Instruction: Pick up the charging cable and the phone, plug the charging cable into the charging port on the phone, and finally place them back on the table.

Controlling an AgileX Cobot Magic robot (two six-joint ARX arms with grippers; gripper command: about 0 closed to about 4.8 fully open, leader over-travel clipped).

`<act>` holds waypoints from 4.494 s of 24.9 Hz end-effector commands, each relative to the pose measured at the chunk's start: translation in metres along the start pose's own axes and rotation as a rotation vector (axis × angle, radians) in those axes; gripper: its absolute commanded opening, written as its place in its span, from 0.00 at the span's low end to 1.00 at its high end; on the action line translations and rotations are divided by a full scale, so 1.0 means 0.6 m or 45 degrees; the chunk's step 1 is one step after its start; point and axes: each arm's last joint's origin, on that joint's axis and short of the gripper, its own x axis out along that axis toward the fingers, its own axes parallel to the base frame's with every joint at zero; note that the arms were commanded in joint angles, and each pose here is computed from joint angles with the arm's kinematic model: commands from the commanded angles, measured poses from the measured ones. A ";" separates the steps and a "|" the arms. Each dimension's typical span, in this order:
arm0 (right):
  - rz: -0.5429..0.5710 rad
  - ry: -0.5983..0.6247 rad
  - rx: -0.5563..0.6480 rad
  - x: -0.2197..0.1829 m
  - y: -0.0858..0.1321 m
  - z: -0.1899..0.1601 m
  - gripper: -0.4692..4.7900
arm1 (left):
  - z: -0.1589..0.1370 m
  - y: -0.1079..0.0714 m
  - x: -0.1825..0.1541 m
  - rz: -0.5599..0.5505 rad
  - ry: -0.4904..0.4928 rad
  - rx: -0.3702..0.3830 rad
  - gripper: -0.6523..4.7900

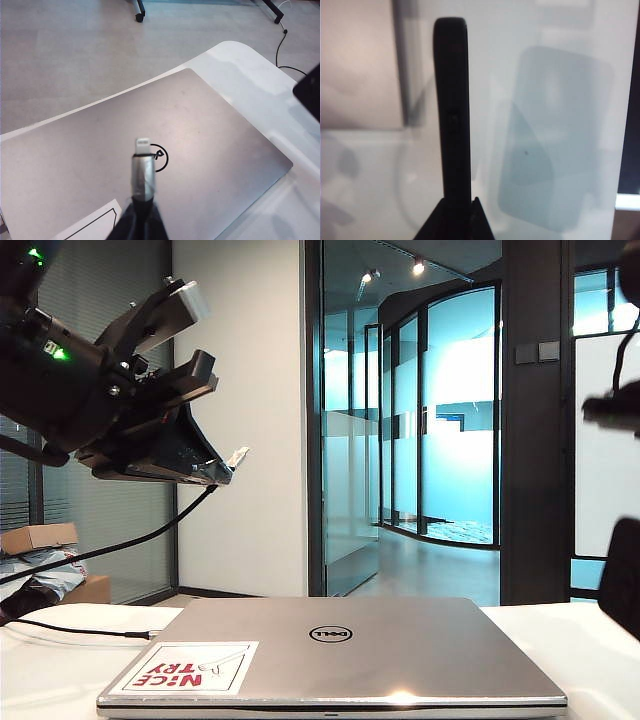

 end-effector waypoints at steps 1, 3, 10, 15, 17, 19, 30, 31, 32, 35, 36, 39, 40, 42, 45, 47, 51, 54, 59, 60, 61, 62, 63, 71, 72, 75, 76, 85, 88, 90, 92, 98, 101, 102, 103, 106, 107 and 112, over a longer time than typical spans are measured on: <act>-0.023 0.060 -0.028 0.020 0.008 0.005 0.08 | 0.006 0.000 -0.001 -0.004 -0.031 0.003 0.11; -0.033 0.096 -0.028 0.030 0.008 0.007 0.08 | 0.006 0.000 -0.001 -0.005 -0.031 0.003 0.11; -0.057 0.138 -0.027 0.054 0.008 0.013 0.08 | 0.006 0.000 -0.001 -0.005 -0.031 0.003 0.11; -0.058 0.142 -0.027 0.056 0.008 0.013 0.08 | 0.006 0.000 -0.001 -0.005 -0.031 0.003 0.11; -0.059 0.141 -0.027 0.056 0.008 0.013 0.08 | 0.006 0.000 -0.001 -0.004 -0.031 0.003 0.11; -0.058 0.141 -0.027 0.056 0.008 0.013 0.08 | 0.006 0.000 -0.001 -0.005 -0.031 0.003 0.11; -0.075 0.213 -0.026 0.077 0.008 0.013 0.08 | 0.006 0.000 -0.001 -0.004 -0.031 0.003 0.11; -0.076 0.215 -0.026 0.078 0.008 0.013 0.08 | 0.006 0.000 -0.001 -0.004 -0.031 0.003 0.11; -0.077 0.217 -0.026 0.078 0.008 0.013 0.11 | 0.006 0.000 -0.001 -0.004 -0.031 0.003 0.11; -0.077 0.223 -0.026 0.077 0.008 0.012 0.32 | 0.006 0.000 -0.001 -0.004 -0.031 0.003 0.11; -0.077 0.223 -0.026 0.077 0.008 0.012 0.35 | 0.006 0.000 -0.001 -0.005 -0.031 0.003 0.11; -0.047 0.241 -0.023 0.079 0.009 0.011 0.36 | 0.006 0.000 -0.001 -0.005 -0.031 0.003 0.11; -0.049 0.246 -0.022 0.079 0.008 0.011 0.36 | 0.006 0.000 -0.001 -0.005 -0.031 0.003 0.11; -0.050 0.254 -0.023 0.081 0.008 0.010 0.36 | 0.006 0.000 -0.001 -0.004 -0.031 0.003 0.11; -0.050 0.267 -0.022 0.086 0.008 0.010 0.36 | 0.006 0.000 -0.001 -0.004 -0.031 0.003 0.11; -0.053 0.281 -0.022 0.090 0.008 0.010 0.36 | 0.006 0.000 -0.001 -0.004 -0.031 0.003 0.11; -0.069 0.348 -0.020 0.112 0.008 0.009 0.35 | 0.006 0.000 -0.001 -0.004 -0.031 0.003 0.11; -0.077 0.382 -0.018 0.123 0.007 0.008 0.35 | 0.006 0.000 -0.001 -0.005 -0.031 0.003 0.11; -0.070 0.381 -0.017 0.122 0.009 0.013 0.08 | 0.005 -0.004 0.000 -0.014 -0.024 -0.004 0.11; -0.053 0.380 -0.015 0.120 0.010 0.015 0.08 | 0.003 -0.007 0.000 -0.025 -0.017 -0.006 0.11; -0.036 0.378 -0.013 0.118 0.011 0.018 0.08 | 0.002 -0.011 0.000 -0.036 -0.009 -0.017 0.11; 0.003 0.373 -0.008 0.113 0.015 0.025 0.08 | -0.001 -0.019 0.001 -0.057 0.014 -0.042 0.11; 0.058 0.362 -0.003 0.108 0.019 0.032 0.08 | -0.006 -0.029 0.002 -0.084 0.040 -0.057 0.11; 0.390 0.246 0.006 0.100 0.037 0.059 0.08 | -0.030 -0.055 0.016 -0.149 0.154 -0.083 0.11; 0.468 0.218 0.010 0.099 0.041 0.064 0.08 | -0.035 -0.056 0.019 -0.151 0.173 -0.108 0.11; 0.632 0.126 0.033 0.098 0.050 0.080 0.08 | -0.037 -0.057 0.019 -0.150 0.185 -0.137 0.11; 0.669 0.096 0.031 0.097 0.052 0.085 0.08 | -0.038 -0.058 0.019 -0.153 0.187 -0.135 0.11; 0.979 -0.110 0.149 0.096 0.066 0.115 0.08 | -0.042 -0.077 0.017 -0.206 0.204 -0.108 0.11; 1.077 -0.162 0.209 0.108 0.065 0.107 0.08 | -0.042 -0.080 0.017 -0.213 0.206 -0.108 0.11; 1.135 -0.195 0.236 0.114 0.065 0.102 0.08 | -0.042 -0.080 0.017 -0.213 0.206 -0.108 0.11; 1.187 -0.237 0.285 0.118 0.064 0.097 0.08 | -0.042 -0.080 0.017 -0.212 0.207 -0.121 0.11; 1.359 -0.375 0.368 0.115 0.071 0.088 0.08 | -0.042 -0.080 0.017 -0.207 0.210 -0.188 0.11; 1.399 -0.404 0.324 0.112 0.084 0.086 0.08 | -0.042 -0.080 0.017 -0.208 0.211 -0.188 0.11; 1.413 -0.413 0.304 0.111 0.089 0.085 0.08 | -0.042 -0.080 0.017 -0.208 0.211 -0.188 0.11; 1.430 -0.423 0.281 0.111 0.096 0.085 0.08 | -0.042 -0.080 0.017 -0.208 0.211 -0.188 0.11; 1.472 -0.440 0.222 0.113 0.114 0.082 0.08 | -0.041 -0.080 0.017 -0.210 0.203 -0.201 0.11; 1.477 -0.440 0.213 0.115 0.118 0.081 0.08 | -0.041 -0.080 0.018 -0.208 0.205 -0.218 0.11; 1.491 -0.443 0.194 0.129 0.125 0.080 0.08 | -0.054 -0.080 0.035 -0.201 0.226 -0.273 0.11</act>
